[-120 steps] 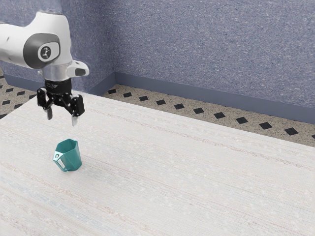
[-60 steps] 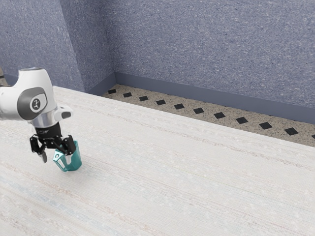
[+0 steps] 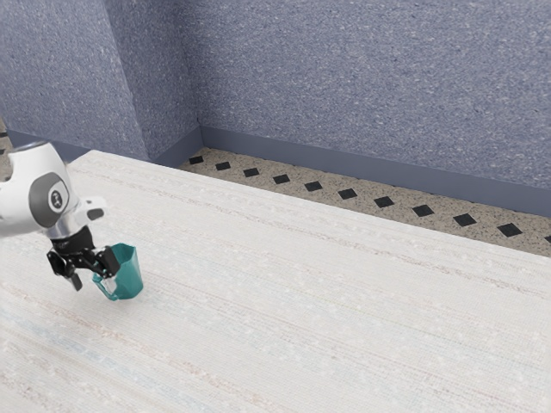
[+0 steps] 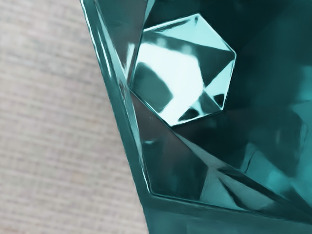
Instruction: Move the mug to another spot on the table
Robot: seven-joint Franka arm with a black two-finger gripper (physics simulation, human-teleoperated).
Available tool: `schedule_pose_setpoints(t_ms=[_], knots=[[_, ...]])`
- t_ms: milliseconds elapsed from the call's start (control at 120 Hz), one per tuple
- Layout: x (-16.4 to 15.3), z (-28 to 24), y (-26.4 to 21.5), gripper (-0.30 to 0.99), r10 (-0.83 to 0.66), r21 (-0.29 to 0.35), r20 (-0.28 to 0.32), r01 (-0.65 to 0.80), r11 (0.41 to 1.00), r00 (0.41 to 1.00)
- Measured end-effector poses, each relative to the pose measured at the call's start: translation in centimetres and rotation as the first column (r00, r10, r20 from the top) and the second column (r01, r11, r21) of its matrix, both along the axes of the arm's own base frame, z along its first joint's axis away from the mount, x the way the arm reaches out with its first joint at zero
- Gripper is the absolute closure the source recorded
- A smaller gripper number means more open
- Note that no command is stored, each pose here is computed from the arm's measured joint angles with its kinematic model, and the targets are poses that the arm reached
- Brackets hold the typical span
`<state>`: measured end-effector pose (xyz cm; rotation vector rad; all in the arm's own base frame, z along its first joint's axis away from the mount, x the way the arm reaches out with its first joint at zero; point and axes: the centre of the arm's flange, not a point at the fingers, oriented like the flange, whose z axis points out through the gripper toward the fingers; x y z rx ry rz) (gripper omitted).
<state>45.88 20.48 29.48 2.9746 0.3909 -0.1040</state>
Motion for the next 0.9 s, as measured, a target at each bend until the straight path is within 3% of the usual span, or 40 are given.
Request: schedule_pose_setpoints(t_ms=[133,417,667,900], knots=[[0.4,-1.2,-0.4,0.11,-0.067,-0.026,0.029,0.067,0.997,0.997],[0.6,-2.1,-0.1,0.4,-0.15,-0.027,0.104,0.154,0.988,0.983],[0.0,-2.9,-0.1,0.46,-0.183,0.008,0.166,0.185,0.983,0.969],[-0.4,-1.8,-1.8,0.54,-0.204,0.076,0.278,0.19,0.979,0.939]])
